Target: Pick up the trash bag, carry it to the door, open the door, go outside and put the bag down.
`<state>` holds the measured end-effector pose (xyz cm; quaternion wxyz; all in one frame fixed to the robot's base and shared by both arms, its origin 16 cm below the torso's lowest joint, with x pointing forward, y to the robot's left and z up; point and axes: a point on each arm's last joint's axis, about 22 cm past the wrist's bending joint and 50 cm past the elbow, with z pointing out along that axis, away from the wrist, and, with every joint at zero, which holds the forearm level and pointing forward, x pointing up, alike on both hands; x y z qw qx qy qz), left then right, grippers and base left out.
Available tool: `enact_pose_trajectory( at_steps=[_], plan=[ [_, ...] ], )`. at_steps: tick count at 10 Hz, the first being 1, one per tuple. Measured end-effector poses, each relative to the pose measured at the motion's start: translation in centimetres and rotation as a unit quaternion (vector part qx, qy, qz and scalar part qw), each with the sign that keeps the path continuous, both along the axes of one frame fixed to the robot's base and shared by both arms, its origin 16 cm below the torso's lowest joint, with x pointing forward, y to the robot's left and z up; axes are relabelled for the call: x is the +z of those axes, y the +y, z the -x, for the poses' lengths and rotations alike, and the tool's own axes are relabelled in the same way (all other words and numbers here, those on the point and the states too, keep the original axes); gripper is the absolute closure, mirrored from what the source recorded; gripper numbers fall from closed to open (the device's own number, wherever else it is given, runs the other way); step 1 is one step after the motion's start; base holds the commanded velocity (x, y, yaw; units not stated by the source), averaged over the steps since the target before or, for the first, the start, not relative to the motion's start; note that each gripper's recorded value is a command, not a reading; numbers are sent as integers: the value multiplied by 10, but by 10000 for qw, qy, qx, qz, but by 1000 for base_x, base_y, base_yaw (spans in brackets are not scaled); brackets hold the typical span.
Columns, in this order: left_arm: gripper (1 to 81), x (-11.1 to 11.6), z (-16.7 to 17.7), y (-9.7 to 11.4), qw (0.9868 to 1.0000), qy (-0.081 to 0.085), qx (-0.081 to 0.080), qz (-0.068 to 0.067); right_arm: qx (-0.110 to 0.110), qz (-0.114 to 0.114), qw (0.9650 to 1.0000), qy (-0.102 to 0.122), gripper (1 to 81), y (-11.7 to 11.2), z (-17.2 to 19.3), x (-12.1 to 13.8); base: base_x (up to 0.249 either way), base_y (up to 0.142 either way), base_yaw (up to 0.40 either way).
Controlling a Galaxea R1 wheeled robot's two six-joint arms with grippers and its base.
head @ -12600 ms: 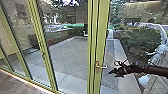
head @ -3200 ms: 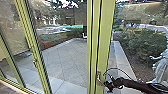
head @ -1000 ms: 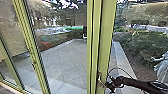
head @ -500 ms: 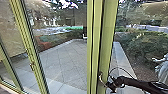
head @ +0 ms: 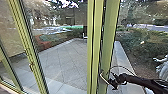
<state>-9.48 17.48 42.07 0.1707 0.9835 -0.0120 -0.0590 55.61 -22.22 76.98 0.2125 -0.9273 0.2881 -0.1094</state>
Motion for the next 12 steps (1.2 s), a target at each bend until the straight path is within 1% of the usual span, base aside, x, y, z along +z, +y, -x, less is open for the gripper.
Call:
enact_pose_trajectory(
  at_steps=[2, 4, 7, 8, 9, 12],
  plan=[
    [811, 0, -1, 0, 10000, 0, -1, -1, -2, 30, 10000, -72, 10, -11, -5, 9, 0, 0, 0],
    [811, 0, 0, 0, 10000, 7, -3, -1, 81, 100, 9998, -152, 10, -23, -8, 21, 0, 0, 0],
    [811, 0, 3, 2, 10000, 27, 2, -14, 126, 114, 9998, -99, 10, -33, -8, 43, 0, 0, 0],
    [811, 0, 3, 2, 10000, 27, 2, -13, 138, 97, 9998, -130, 10, -36, -11, 55, 0, 0, 0],
    [811, 0, 3, 2, 10000, 26, 5, -14, 169, 173, 9997, -49, 10, -40, -11, 62, 0, 0, 0],
    [811, 0, 3, 2, 10000, 27, 9, -15, 165, 209, 9996, -57, 10, -59, -18, 88, 0, 0, 0]
  ],
)
